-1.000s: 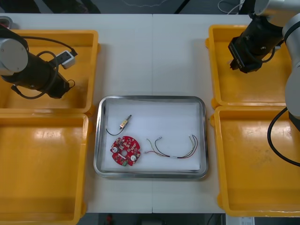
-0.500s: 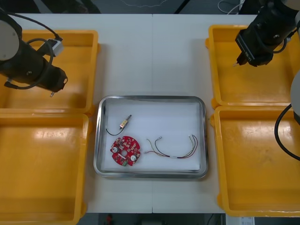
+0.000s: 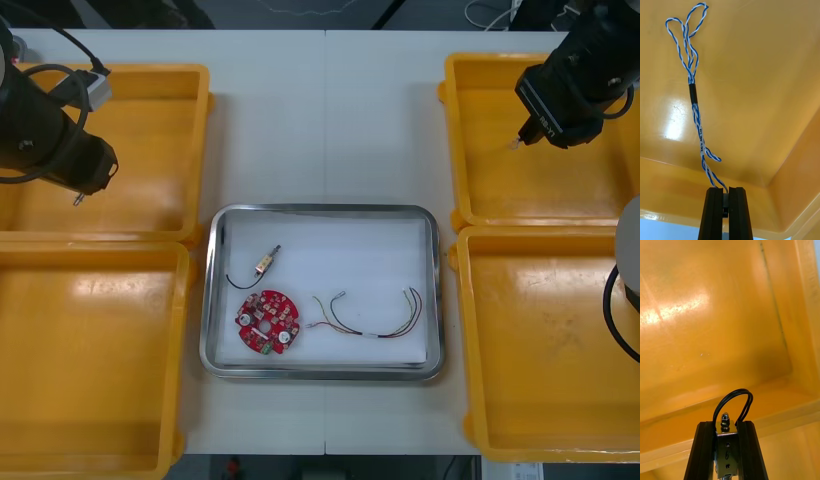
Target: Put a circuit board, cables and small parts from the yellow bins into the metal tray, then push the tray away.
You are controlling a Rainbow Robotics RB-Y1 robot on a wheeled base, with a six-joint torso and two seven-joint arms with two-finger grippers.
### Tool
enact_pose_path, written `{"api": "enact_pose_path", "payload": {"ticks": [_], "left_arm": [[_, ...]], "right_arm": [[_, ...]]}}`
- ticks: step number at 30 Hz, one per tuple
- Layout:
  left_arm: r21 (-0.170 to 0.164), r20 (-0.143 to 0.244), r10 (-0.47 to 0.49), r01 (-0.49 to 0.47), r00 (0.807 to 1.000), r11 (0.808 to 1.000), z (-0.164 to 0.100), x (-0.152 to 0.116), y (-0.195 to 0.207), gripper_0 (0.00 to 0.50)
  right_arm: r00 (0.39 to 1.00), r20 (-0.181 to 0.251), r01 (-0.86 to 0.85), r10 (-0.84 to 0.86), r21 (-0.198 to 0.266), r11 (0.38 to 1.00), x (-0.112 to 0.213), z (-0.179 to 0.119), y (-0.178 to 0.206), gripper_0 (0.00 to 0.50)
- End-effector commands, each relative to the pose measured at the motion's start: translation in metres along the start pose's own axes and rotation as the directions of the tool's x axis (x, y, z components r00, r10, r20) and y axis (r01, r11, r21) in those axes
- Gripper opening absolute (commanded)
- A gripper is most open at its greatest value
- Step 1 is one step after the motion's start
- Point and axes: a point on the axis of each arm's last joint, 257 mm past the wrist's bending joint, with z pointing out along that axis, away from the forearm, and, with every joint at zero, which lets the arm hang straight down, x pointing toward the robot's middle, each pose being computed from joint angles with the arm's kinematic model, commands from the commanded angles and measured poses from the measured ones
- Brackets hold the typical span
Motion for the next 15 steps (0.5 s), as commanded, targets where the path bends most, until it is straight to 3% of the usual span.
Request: {"api": "enact_pose_path", "payload": {"ticks": [1,9,15], "left_arm": [[0.010,0.062,-0.002,0.002,0.998,1.000,-0.010,-0.008,-0.010,0.001],[0.028,0.115,-0.069,0.066,0.991,0.997,-0.016,-0.020,-0.029,0.001],[0.045,0.123,-0.098,0.093,0.988,0.995,-0.014,-0.019,-0.039,0.001]], "right_arm": [[0.998,0.060,-0.026,0.027,-0.012,1.000,-0.022,-0.011,-0.011,0.000],[0.997,0.070,-0.042,0.042,-0.007,0.999,-0.025,-0.008,-0.015,0.000],[0.996,0.076,-0.043,0.043,-0.003,0.999,-0.027,-0.005,-0.018,0.013]]}}
